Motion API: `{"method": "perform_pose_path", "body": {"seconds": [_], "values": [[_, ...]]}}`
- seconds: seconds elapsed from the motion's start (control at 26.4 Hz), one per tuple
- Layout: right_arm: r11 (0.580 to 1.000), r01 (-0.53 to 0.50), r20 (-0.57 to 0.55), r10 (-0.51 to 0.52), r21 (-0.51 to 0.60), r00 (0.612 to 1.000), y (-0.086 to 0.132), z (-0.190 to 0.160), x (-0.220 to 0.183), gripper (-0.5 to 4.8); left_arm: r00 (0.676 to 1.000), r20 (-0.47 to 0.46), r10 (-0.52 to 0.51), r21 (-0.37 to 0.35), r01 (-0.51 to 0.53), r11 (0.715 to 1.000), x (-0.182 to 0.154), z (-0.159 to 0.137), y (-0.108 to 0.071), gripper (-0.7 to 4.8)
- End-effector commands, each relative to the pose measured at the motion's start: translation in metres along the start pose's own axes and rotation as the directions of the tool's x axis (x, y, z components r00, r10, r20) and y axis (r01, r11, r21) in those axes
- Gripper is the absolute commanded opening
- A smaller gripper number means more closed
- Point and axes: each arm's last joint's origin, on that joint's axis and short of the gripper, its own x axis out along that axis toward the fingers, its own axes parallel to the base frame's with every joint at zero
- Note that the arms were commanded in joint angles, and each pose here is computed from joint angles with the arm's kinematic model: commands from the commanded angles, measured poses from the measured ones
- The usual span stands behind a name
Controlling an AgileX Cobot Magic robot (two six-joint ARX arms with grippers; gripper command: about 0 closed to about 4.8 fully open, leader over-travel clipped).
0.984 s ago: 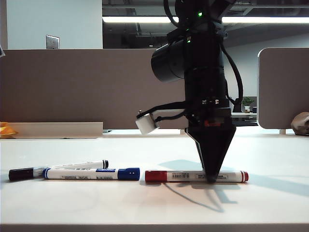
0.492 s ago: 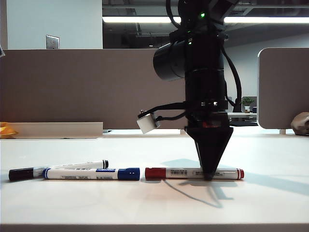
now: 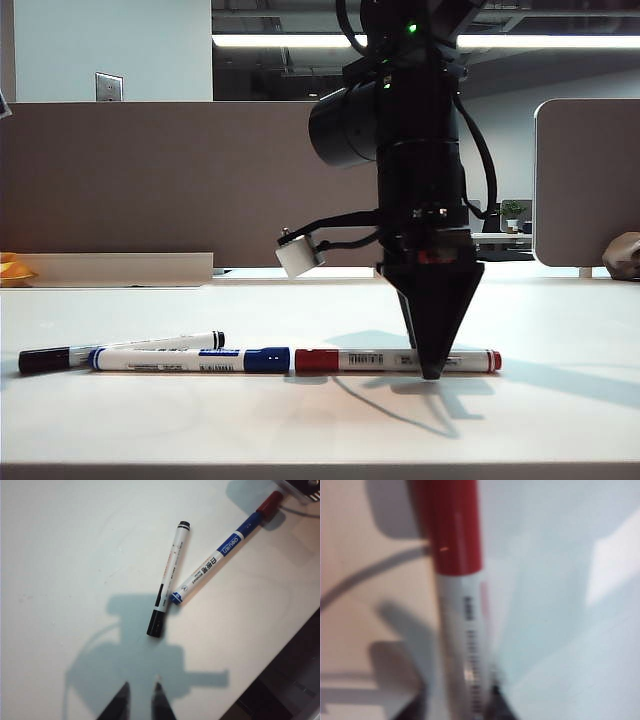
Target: Pick up the markers one by one and line them up horizontally in a straight line on the table.
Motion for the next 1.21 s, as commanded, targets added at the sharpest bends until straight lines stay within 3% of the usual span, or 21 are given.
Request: {"method": "perform_pose_path", "body": {"seconds": [0.04, 1.21], "values": [[1.0, -0.003, 0.006, 0.003, -0.003, 1.0, 0.001, 0.001, -0.001, 1.91, 1.0, 0.011, 0.006, 0.004, -0.006, 1.0, -0.002, 0.001, 0.0, 0.61], [1.0, -0.007, -0.009, 0.007, 0.005, 1.0, 0.012, 0.007, -0.005, 1.9, 0.999, 0.049, 0.022, 0.013, -0.023, 1.0, -0.002, 0.004, 0.002, 0.61]]}}
